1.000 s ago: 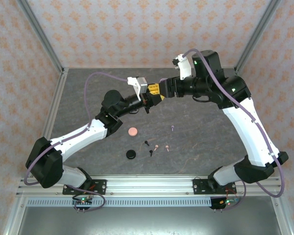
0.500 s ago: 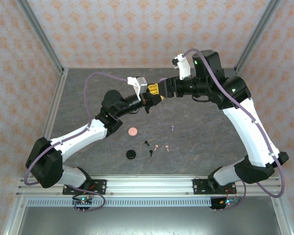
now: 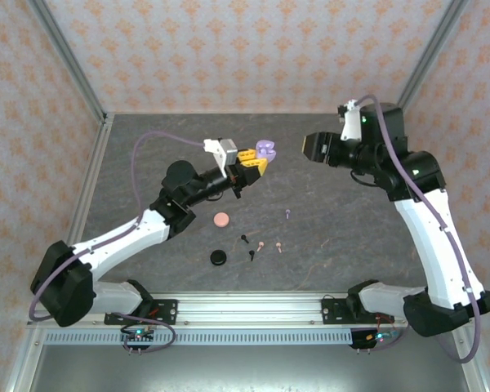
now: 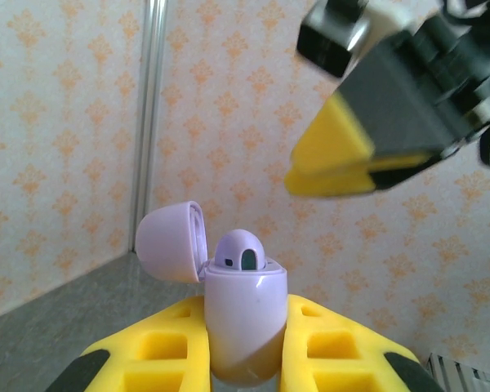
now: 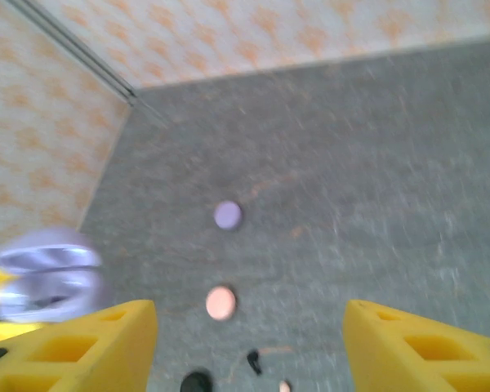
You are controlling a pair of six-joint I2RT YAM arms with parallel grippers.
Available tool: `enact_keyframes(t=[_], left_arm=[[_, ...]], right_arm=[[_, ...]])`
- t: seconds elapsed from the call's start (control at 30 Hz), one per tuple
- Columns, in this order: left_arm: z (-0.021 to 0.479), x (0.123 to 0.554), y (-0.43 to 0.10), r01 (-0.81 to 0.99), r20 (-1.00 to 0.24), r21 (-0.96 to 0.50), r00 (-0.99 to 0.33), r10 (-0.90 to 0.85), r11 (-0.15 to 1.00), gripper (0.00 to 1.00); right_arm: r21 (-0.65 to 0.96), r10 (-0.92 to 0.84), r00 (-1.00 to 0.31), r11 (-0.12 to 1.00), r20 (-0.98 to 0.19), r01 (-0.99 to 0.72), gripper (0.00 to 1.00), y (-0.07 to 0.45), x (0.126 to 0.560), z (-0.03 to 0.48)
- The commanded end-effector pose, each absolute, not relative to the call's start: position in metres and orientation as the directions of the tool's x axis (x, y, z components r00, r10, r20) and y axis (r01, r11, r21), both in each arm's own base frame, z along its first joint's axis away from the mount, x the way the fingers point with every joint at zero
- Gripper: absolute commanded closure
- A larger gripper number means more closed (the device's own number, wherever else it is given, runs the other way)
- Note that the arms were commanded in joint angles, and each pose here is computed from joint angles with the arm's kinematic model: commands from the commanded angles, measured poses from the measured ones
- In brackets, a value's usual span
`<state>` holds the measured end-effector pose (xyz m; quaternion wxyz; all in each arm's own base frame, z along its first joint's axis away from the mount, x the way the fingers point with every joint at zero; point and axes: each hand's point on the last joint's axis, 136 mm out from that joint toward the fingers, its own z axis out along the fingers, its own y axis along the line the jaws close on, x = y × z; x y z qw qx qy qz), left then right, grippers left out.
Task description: Insert the wireless bluetooth earbuds into the charging case
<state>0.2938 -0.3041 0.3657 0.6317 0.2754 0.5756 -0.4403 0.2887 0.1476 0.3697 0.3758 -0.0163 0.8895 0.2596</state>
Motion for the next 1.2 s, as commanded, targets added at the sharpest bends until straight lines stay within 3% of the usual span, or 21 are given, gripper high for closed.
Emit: enact_keyframes(t=[0.0, 0.23, 0.43, 0.77, 1.17], left_arm=[[0.377, 0.284, -0.292, 0.863, -0.97, -0.12, 0.003, -0.243, 0.491, 1.0], [0.38, 0.272, -0.282, 0.858, -0.977, -0.092, 0.02, -0.213, 0.505, 1.0], [0.381, 0.27, -0.281, 0.858, -0.978, -0.081, 0.03, -0.205, 0.507, 1.0], [0.378, 0.271, -0.282, 0.859, -0.981, -0.082, 0.02, -0.193, 0.506, 1.0], [0.377, 0.272, -0.283, 0.858, -0.983, -0.08, 0.017, -0.183, 0.508, 1.0]], right_arm=[[0.441, 0.224, -0.815, 0.897, -0.535, -0.043, 0.4, 0.137, 0.299, 0.302], [0.307, 0.209, -0.953, 0.942, -0.219, 0.136, 0.46, 0.138, 0.301, 0.164], [0.227, 0.163, -0.981, 0.964, -0.109, 0.135, 0.46, 0.152, 0.313, 0.092], [0.13, 0.078, -0.997, 0.989, -0.015, 0.075, 0.51, 0.169, 0.33, 0.041], [0.105, 0.042, -0.998, 0.993, 0.053, 0.048, 0.63, 0.179, 0.329, 0.02]])
